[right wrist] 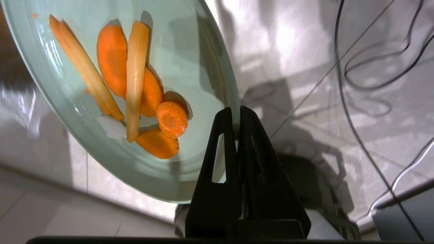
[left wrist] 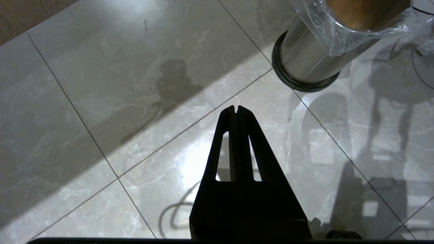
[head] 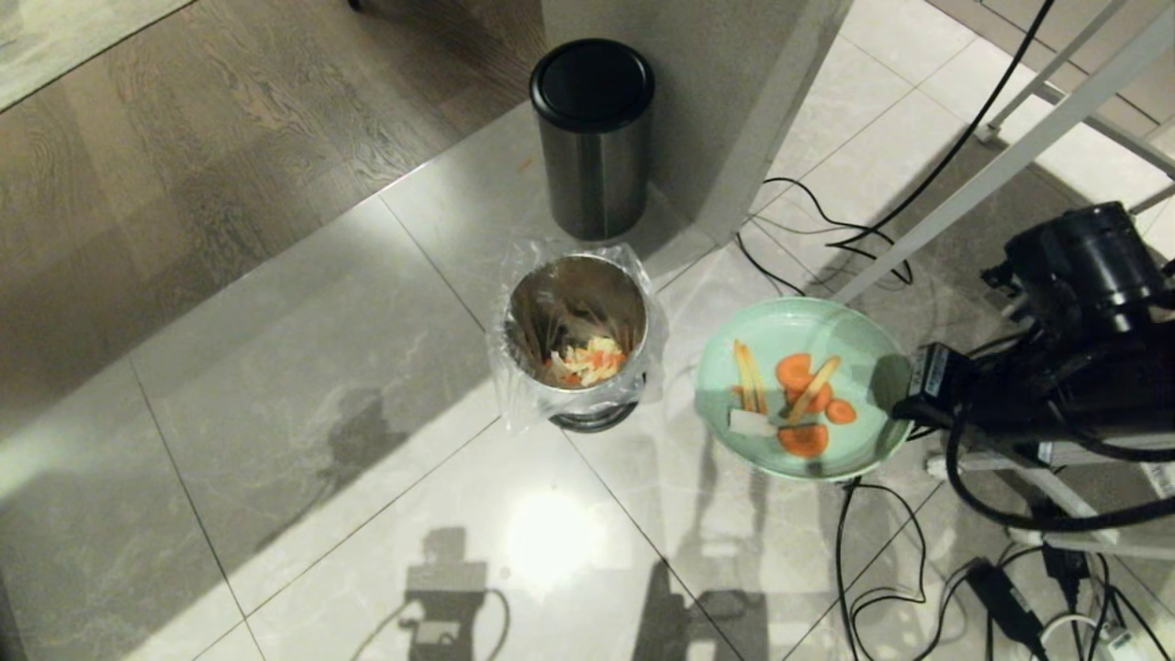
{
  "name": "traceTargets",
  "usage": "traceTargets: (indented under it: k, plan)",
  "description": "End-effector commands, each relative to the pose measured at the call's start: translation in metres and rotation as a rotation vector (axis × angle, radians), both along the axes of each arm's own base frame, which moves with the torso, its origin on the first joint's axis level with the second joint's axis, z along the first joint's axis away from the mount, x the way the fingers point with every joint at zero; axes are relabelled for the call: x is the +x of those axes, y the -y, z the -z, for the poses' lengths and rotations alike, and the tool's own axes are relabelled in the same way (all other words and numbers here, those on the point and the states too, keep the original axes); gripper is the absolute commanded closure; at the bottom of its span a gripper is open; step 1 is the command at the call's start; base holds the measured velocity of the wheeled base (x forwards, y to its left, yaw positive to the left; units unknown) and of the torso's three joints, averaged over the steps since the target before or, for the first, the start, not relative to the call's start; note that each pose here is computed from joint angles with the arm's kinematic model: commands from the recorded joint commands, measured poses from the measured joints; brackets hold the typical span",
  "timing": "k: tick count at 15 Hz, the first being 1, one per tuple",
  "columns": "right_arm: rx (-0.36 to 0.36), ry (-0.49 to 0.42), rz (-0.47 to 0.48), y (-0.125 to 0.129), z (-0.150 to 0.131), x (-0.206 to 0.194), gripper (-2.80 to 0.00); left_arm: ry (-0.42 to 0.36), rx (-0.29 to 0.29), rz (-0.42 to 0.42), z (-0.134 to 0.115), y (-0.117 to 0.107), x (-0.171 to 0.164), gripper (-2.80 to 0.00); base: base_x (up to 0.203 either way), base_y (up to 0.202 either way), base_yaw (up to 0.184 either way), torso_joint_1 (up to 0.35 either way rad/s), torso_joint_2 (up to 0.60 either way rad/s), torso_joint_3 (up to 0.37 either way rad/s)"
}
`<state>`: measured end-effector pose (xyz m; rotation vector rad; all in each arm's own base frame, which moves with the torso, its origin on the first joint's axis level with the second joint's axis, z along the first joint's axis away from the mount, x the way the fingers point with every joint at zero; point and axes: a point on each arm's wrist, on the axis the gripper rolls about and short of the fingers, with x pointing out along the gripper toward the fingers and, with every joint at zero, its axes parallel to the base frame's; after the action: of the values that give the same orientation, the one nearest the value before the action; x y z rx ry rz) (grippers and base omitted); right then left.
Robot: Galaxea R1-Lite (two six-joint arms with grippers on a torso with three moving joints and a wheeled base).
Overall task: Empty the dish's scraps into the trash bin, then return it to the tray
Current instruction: Move the plate over the trash can
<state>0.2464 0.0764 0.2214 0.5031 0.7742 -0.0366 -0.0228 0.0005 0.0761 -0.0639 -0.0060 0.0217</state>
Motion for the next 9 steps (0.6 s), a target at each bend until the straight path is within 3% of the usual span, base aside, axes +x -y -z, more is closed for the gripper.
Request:
traceTargets:
  k: [1,5,9]
  plan:
    - [0.003,0.029,0.010,-0.006,-0.009,0.014,0.00,-0.001,-0.001,-0.001,0.000,0.000,0.000,0.00,0.000,0.000,0.000,0.000,0.00,0.000]
    - [0.007,0.040,-0.032,-0.020,-0.011,0.016,0.00,-0.001,-0.001,0.000,0.000,0.000,0.000,0.00,0.000,0.000,0.000,0.000,0.00,0.000]
    - [0.027,0.075,-0.064,-0.055,-0.015,0.018,0.00,-0.001,-0.001,-0.001,0.000,0.000,0.000,0.00,0.000,0.000,0.000,0.000,0.00,0.000]
